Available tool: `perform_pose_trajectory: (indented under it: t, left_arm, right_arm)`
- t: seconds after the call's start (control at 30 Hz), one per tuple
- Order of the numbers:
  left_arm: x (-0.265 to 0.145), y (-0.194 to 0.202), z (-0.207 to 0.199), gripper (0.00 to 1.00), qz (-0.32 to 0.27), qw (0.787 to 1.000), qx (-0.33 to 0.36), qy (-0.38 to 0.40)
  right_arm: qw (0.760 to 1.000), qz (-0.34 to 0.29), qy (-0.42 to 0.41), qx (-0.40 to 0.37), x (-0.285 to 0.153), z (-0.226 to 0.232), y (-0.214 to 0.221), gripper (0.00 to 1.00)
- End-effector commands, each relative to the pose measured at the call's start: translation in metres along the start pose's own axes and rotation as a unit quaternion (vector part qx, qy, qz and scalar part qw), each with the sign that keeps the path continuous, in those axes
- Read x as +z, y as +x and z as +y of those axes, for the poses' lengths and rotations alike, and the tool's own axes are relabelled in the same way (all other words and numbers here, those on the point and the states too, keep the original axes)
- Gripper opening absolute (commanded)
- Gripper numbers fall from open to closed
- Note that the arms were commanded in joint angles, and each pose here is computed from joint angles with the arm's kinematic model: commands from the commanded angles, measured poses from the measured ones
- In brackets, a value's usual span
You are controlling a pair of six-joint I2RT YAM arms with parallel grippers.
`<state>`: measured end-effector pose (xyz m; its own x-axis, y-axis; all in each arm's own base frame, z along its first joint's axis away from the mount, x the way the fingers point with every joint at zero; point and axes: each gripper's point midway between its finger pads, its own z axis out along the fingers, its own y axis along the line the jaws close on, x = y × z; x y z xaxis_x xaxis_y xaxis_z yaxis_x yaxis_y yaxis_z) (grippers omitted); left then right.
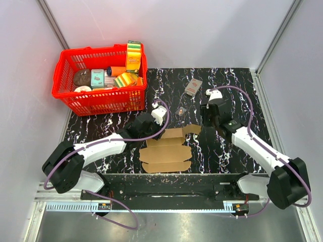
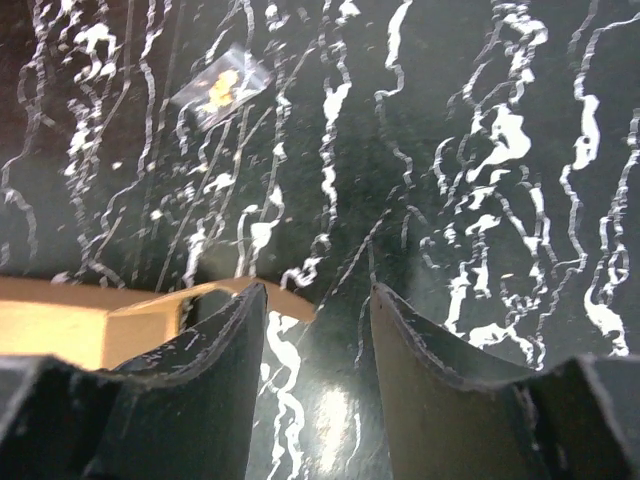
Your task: Fold the paper box
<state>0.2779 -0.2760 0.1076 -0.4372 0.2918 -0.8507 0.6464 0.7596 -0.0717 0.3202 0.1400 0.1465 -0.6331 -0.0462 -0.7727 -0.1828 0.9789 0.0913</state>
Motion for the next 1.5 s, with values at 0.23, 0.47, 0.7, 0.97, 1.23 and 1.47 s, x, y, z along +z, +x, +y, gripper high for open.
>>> perform_pose_trajectory:
  t: [0.23, 0.47, 0.7, 0.97, 1.23, 1.47]
  left_arm:
    - [-0.010, -0.016, 0.000, 0.39, -0.017, 1.000, 0.003, -0.006]
    - [-0.011, -0.020, -0.002, 0.39, -0.020, 1.000, 0.006, -0.004]
    - [-0.011, -0.018, -0.002, 0.39, -0.015, 1.000, 0.007, -0.004]
    - [-0.011, -0.017, -0.002, 0.39, -0.015, 1.000, 0.008, -0.006]
    - [-0.010, -0.017, -0.002, 0.39, -0.015, 1.000, 0.004, -0.008]
    - [-0.016, -0.025, 0.000, 0.39, -0.024, 1.000, 0.000, -0.015]
  right_arm:
    - [0.953, -0.266, 0.145, 0.031, -0.017, -0.111, -0.051, 0.59]
    - [0.939, -0.297, 0.171, 0.028, 0.014, -0.152, -0.044, 0.59]
    - [0.921, -0.314, 0.224, 0.049, 0.038, -0.181, -0.005, 0.58]
    - [0.914, -0.326, 0.236, 0.053, 0.041, -0.186, -0.011, 1.00]
    - [0.916, -0.321, 0.235, 0.055, 0.042, -0.185, -0.009, 1.00]
    - [0.916, -0.321, 0.234, 0.056, 0.042, -0.186, -0.009, 1.00]
